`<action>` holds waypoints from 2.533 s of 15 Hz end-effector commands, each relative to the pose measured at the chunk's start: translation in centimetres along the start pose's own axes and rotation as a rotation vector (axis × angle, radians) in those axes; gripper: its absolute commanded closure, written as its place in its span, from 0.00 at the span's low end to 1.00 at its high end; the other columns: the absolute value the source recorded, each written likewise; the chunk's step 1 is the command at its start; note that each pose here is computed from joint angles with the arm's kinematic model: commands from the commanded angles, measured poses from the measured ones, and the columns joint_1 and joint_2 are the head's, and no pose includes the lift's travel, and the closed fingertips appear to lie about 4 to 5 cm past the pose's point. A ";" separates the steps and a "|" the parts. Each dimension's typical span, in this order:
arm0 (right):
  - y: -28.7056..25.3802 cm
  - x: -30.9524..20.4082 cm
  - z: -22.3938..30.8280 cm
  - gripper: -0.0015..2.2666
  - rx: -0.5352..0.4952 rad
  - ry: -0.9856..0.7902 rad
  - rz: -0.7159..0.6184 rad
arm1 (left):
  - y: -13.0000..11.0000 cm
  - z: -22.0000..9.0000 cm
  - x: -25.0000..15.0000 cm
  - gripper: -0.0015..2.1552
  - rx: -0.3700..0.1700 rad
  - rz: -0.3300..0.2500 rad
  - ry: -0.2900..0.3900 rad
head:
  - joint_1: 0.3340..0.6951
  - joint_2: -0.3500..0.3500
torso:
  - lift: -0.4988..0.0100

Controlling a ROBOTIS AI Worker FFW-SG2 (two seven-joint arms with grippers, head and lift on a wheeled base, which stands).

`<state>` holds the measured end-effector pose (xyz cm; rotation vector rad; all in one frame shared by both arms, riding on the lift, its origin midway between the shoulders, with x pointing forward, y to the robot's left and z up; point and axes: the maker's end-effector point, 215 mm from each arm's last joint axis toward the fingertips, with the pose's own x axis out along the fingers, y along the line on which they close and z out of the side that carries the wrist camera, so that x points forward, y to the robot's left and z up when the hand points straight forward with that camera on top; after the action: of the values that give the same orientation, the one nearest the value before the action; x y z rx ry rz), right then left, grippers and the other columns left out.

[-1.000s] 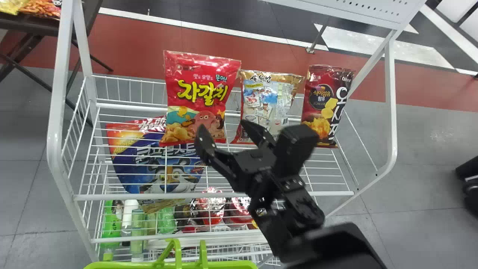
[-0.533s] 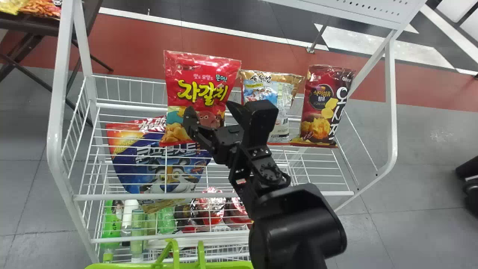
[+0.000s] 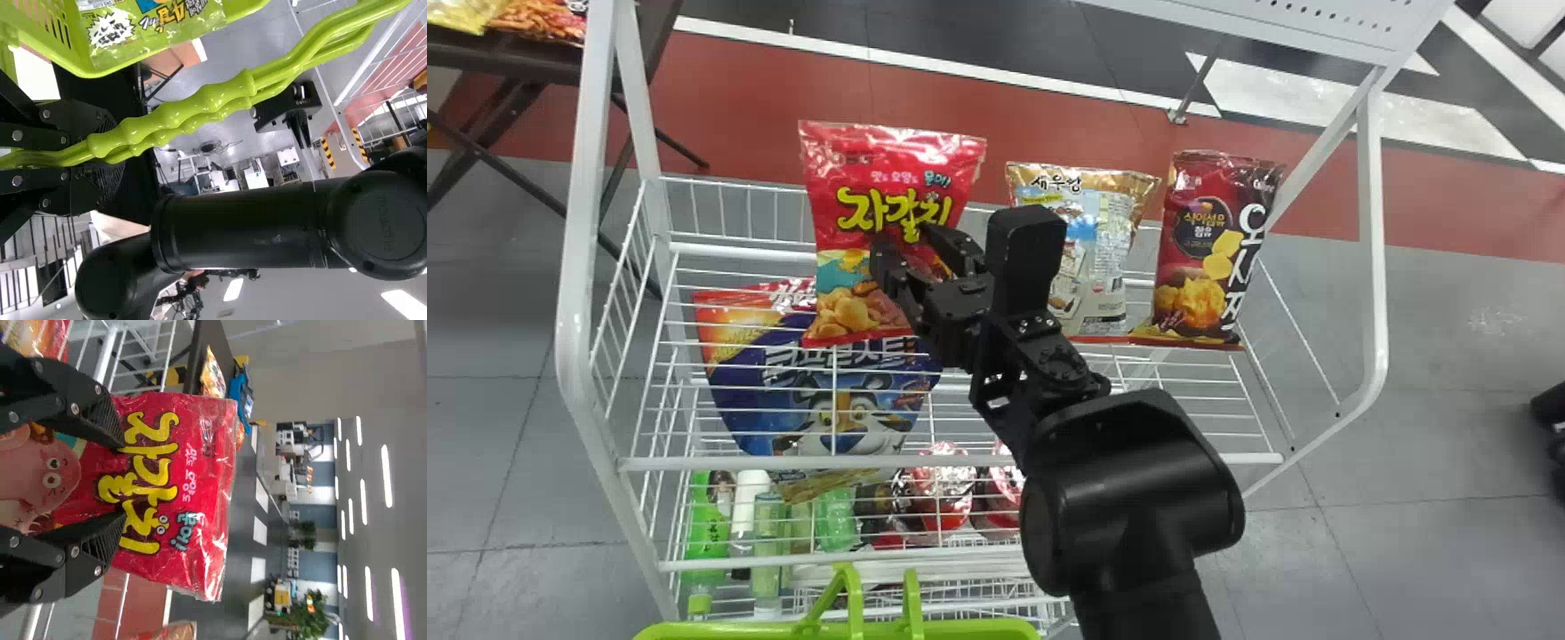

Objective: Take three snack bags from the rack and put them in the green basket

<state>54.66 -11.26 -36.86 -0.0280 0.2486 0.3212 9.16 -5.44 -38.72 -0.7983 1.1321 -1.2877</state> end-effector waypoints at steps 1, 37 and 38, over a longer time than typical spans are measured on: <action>0.4 -0.3 -0.4 0.88 0.008 0.015 0.014 | 0.0 0.0 0.0 0.99 0.000 0.000 0.001 | 1.00 0.07 | 0.97; 10.0 -34.9 -17.0 0.89 0.366 0.853 0.314 | 0.1 3.5 1.8 0.99 0.071 0.029 -0.027 | 1.00 0.00 | 0.97; 10.7 -34.0 -16.6 0.89 0.360 0.820 0.336 | 0.1 3.4 1.8 0.99 0.069 0.028 -0.027 | 1.00 0.00 | 0.97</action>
<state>15.33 -14.24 -44.73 0.2412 1.1723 0.5470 12.31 -7.58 -38.14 -0.7432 1.0678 -1.2813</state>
